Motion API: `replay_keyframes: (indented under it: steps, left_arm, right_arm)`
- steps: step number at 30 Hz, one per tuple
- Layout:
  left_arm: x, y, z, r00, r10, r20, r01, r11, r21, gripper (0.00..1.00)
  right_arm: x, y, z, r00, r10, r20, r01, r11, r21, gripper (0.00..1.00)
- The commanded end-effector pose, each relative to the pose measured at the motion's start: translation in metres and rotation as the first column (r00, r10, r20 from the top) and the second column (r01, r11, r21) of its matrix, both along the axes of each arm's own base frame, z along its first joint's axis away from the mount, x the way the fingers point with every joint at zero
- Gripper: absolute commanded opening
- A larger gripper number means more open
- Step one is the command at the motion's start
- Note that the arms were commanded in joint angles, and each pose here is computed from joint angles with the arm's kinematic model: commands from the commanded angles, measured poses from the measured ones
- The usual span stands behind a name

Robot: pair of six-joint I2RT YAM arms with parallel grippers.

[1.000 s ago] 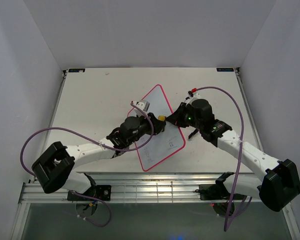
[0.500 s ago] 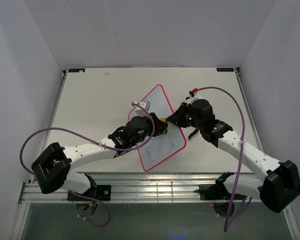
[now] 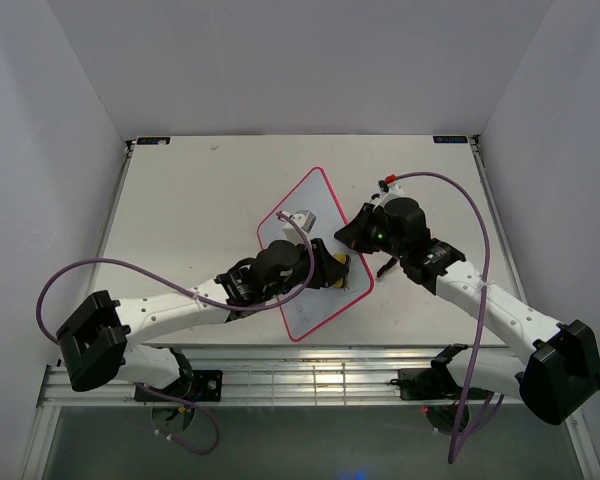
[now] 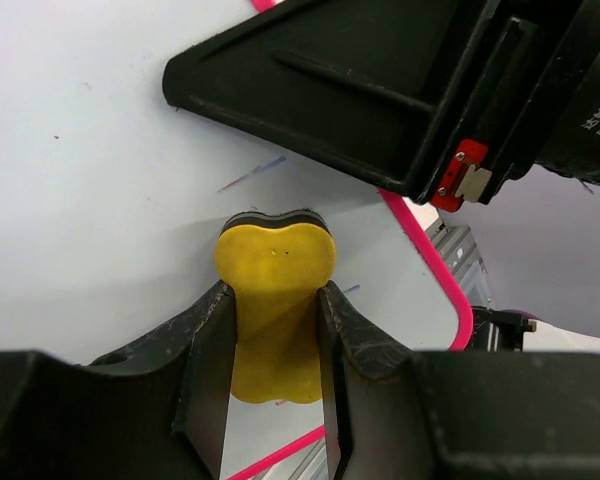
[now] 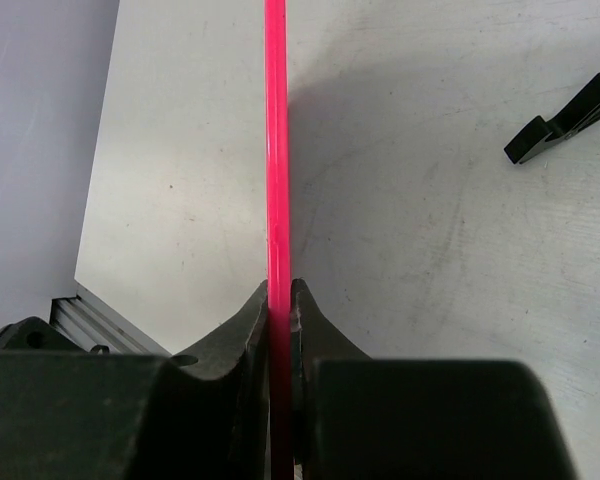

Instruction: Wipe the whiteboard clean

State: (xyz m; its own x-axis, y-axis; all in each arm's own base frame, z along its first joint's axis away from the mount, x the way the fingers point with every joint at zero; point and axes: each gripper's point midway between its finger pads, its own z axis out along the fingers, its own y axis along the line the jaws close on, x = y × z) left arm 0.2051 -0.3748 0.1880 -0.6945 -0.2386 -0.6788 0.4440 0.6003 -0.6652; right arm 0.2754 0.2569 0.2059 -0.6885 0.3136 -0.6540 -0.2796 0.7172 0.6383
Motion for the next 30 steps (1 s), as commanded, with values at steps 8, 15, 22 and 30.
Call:
replay_keyframes:
  steps: [8, 15, 22, 30]
  left_arm:
    - [0.005, -0.005, -0.021, 0.988, -0.087, 0.127, 0.059, 0.976, 0.208, 0.01]
    - [0.038, 0.027, -0.042, 0.994, 0.062, 0.094, -0.083, 0.967, 0.239, 0.0]
    - [0.044, 0.045, -0.083, 0.994, 0.11, -0.024, -0.101, 0.965, 0.243, 0.0]
    - [0.028, 0.037, -0.097, 0.998, 0.031, -0.058, -0.017, 0.973, 0.228, 0.0]
  right_arm:
    - [-0.034, 0.056, 0.102, 0.945, 0.234, 0.228, -0.289, 0.924, 0.25, 0.08]
    - [-0.043, 0.054, 0.111, 0.941, 0.242, 0.238, -0.303, 0.913, 0.274, 0.08]
    - [-0.046, 0.05, 0.113, 0.944, 0.226, 0.242, -0.292, 0.912, 0.287, 0.08]
    - [-0.044, 0.052, 0.116, 0.943, 0.226, 0.245, -0.294, 0.91, 0.292, 0.08]
